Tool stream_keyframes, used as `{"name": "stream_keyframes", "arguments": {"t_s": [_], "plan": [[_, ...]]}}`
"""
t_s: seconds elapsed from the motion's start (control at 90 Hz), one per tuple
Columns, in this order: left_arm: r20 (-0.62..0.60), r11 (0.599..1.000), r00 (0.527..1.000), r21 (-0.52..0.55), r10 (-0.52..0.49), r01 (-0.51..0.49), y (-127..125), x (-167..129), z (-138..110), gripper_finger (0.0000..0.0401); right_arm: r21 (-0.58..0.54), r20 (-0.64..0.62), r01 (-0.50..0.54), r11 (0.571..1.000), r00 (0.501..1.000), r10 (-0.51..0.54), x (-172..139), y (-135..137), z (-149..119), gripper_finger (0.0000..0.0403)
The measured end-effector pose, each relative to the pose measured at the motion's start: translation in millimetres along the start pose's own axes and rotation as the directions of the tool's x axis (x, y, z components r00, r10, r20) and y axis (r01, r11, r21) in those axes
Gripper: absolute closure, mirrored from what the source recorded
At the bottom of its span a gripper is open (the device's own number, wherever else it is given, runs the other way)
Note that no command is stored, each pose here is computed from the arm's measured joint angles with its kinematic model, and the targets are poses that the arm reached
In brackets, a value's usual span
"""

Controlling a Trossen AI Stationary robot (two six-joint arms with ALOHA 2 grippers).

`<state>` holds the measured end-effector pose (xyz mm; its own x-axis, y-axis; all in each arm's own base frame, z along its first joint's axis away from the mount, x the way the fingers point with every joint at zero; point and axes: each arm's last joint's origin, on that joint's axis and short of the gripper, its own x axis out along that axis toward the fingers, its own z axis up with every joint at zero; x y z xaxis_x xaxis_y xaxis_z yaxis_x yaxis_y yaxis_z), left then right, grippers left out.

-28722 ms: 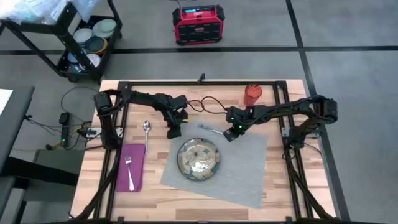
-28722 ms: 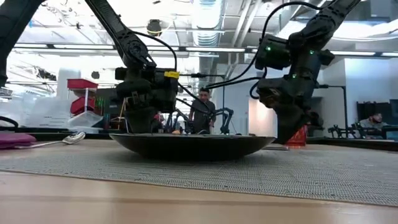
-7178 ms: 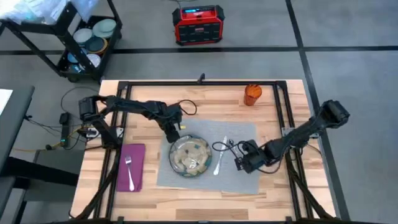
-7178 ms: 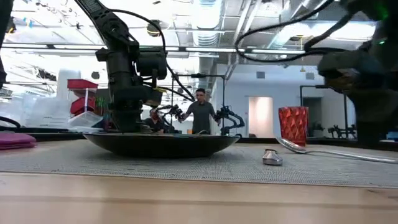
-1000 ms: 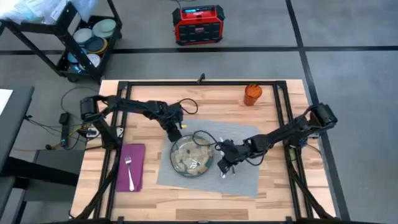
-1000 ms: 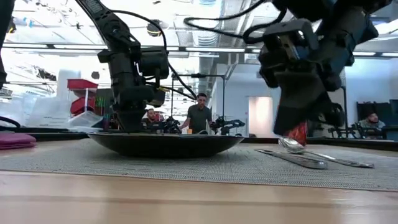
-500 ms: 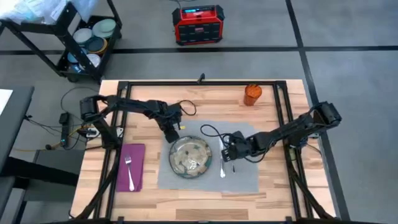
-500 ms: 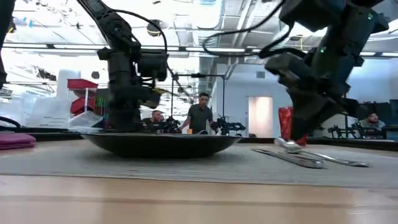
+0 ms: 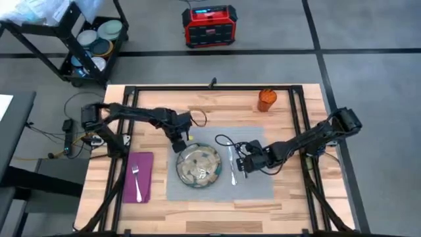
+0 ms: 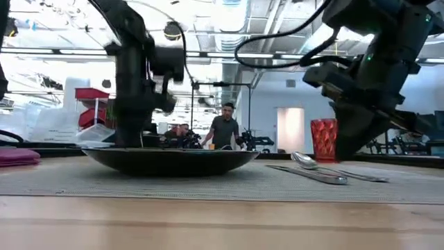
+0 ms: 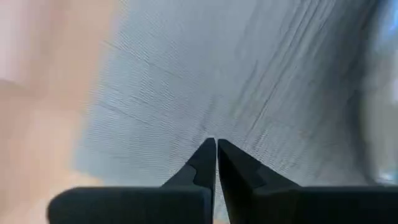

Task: Set table place
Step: Move the purple napkin to the left of the gray placemat

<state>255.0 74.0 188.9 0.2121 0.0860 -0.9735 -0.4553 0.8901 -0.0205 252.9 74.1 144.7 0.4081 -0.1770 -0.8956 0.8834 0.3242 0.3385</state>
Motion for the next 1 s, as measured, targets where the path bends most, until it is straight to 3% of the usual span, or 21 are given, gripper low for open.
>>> {"name": "stream_keyframes", "arguments": {"t_s": [0.067, 0.133, 0.211, 0.422, 0.511, 0.644, 1.0], "plan": [[-0.004, 0.998, 1.000, -0.060, 0.006, -0.006, 4.9, -23.1, -14.4, 0.0401, 0.002, -0.001, -0.005, 1.000, 1.000, 0.005, -0.1, 0.5, 0.0, 0.0403], [-0.071, 0.990, 0.997, -0.140, 0.009, -0.019, 6.4, -37.7, -41.1, 0.0401, 0.003, -0.001, -0.009, 1.000, 1.000, 0.009, -0.1, 0.9, 0.0, 0.0403], [-0.068, 0.974, 0.997, -0.226, -0.030, 0.014, 1.8, -53.0, -70.4, 0.0401, 0.006, -0.002, -0.018, 1.000, 1.000, 0.018, -0.1, 1.8, 0.0, 0.0403], [-0.131, 0.912, 0.972, -0.389, -0.194, 0.129, -15.1, -46.7, -151.6, 0.0401, -0.029, -0.023, -0.036, 0.999, 0.999, 0.036, 0.6, 3.6, 4.6, 0.0403], [-0.068, 0.888, 0.963, -0.408, -0.261, 0.211, -24.7, -52.7, -159.3, 0.0401, -0.033, -0.025, -0.042, 0.999, 0.999, 0.041, 0.5, 4.1, 6.7, 0.0403], [-0.102, 0.887, 0.961, -0.421, -0.256, 0.191, -34.2, -48.9, -164.7, 0.0401, -0.038, -0.021, -0.064, 0.997, 0.998, 0.063, -1.2, 5.8, 9.4, 0.0403], [-0.347, 0.945, 0.932, -0.326, -0.105, -0.015, -62.9, -12.1, -164.7, 0.0401, -0.083, -0.004, -0.062, 0.995, 0.998, 0.062, -0.8, 4.5, 25.5, 0.0403]]}}
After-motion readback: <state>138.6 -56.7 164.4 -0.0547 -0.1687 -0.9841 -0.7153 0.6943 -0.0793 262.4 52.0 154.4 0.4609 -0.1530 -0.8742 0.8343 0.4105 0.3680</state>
